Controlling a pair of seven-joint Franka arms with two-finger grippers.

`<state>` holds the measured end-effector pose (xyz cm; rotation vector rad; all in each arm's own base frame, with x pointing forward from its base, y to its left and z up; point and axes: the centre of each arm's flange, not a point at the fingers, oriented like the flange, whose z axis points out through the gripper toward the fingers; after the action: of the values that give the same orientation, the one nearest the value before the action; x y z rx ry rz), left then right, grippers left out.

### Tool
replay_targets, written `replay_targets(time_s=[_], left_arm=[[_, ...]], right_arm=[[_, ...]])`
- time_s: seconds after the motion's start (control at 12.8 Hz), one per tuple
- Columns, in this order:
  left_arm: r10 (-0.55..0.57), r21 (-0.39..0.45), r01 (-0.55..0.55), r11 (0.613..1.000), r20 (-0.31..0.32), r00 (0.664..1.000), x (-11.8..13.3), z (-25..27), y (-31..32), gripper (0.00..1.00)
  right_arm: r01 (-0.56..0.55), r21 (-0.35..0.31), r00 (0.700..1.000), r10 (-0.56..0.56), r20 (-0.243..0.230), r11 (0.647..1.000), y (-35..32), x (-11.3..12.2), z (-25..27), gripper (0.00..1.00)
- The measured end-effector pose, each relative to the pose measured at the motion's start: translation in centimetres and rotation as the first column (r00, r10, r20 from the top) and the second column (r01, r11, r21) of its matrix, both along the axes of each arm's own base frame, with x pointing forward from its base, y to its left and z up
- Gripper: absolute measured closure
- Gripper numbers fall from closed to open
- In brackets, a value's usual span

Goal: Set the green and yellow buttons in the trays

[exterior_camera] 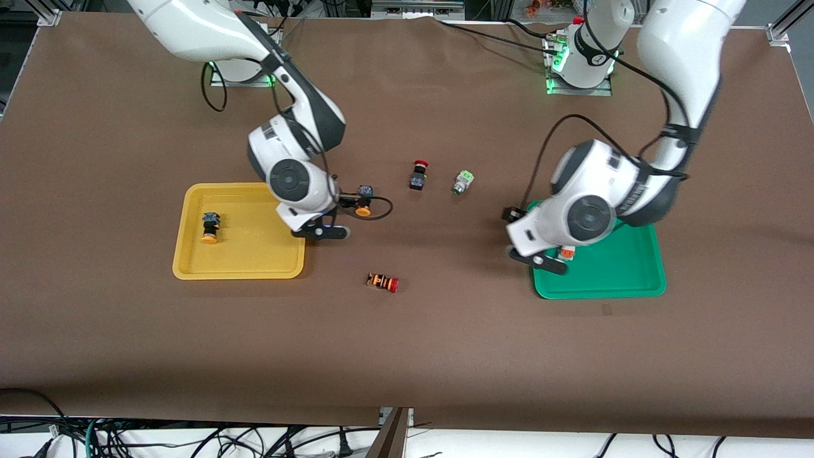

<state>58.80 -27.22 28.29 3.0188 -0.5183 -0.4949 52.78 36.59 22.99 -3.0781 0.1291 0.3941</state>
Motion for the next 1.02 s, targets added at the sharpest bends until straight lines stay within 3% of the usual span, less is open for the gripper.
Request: replay_targets(time_s=[0.31, 0.39, 0.7, 0.86, 1.02], left_arm=[[-0.056, -0.028, 0.056, 0.998, 0.009, 0.998, -6.0, -5.9, -5.3, 0.00], [-0.037, -0.041, 0.038, 0.998, 0.026, 0.999, -7.6, -7.1, -6.0, 0.00], [-0.040, -0.047, 0.041, 0.998, 0.028, 0.999, -13.8, -8.9, -8.7, 0.00], [-0.047, -0.054, 0.049, 0.997, 0.039, 0.998, -15.6, -9.7, -9.6, 0.00], [-0.060, -0.058, 0.063, 0.996, 0.053, 0.997, -16.1, -10.2, -9.9, 0.00]], right_arm=[[0.068, -0.005, 0.998, -0.068, 0.003, 0.998, 2.8, -2.3, -4.2, 0.00], [0.068, -0.008, 0.998, -0.068, 0.001, 0.998, 3.2, -2.7, -4.8, 0.07], [0.078, -0.010, 0.997, -0.078, 0.002, 0.997, 3.3, -2.7, -4.8, 0.58], [0.085, -0.005, 0.996, -0.085, 0.021, 0.996, 2.9, -1.9, -3.6, 0.60], [0.051, -0.009, 0.998, -0.051, 0.027, 0.999, 0.1, 0.3, -0.9, 0.60]])
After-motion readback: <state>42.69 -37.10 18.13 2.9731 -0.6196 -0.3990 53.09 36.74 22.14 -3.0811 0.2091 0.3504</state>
